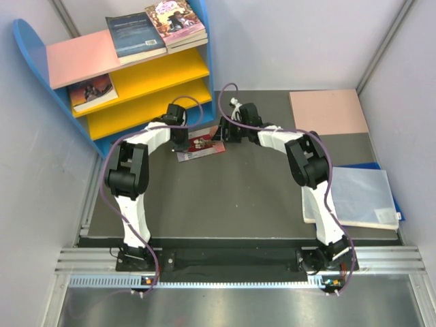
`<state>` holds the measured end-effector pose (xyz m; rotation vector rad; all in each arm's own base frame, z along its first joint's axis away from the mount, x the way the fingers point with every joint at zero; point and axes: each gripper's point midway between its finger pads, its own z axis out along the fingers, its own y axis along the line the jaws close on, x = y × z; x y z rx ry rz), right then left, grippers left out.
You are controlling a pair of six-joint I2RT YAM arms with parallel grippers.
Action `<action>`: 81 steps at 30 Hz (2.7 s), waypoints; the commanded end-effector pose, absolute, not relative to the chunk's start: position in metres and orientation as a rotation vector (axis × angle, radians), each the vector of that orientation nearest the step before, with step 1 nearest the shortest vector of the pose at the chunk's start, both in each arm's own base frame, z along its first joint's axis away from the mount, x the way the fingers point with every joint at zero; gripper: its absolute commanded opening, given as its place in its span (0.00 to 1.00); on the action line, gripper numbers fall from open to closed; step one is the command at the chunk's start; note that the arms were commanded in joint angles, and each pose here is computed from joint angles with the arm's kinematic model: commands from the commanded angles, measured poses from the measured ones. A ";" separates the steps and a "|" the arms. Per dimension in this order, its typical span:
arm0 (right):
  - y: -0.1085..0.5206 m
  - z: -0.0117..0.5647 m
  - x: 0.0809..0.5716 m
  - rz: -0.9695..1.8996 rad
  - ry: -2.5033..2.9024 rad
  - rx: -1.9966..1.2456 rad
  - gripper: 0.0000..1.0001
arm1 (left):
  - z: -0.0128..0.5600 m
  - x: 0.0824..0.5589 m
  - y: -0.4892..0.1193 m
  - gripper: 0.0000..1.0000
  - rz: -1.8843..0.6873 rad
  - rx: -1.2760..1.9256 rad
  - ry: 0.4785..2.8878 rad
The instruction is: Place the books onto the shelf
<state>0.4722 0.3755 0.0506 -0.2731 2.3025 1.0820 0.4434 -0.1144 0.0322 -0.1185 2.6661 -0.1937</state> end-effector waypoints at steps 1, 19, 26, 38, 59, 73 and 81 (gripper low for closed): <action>0.404 0.064 0.449 1.146 2.285 -0.357 0.63 | 0.014 0.434 -0.117 0.00 -0.199 -0.134 2.715; 0.448 0.097 0.377 1.276 2.226 -0.564 0.39 | -0.003 0.410 -0.135 0.00 -0.270 -0.075 2.780; 0.446 0.091 0.357 1.311 2.243 -0.577 0.00 | 0.008 0.398 -0.132 0.09 -0.250 -0.064 2.756; 0.412 0.118 0.320 1.342 2.204 -0.440 0.00 | 0.120 0.360 -0.134 0.99 -0.440 -0.171 2.463; 0.349 0.158 0.305 1.255 2.066 0.033 0.00 | 0.176 0.277 -0.153 0.99 -0.935 -0.485 2.121; 0.403 0.186 0.276 1.316 2.023 -0.167 0.00 | 0.154 0.291 -0.156 0.99 -1.053 -0.655 1.959; 0.409 0.182 0.257 1.317 2.045 -0.227 0.00 | 0.160 0.311 -0.156 0.63 -1.020 -0.629 1.927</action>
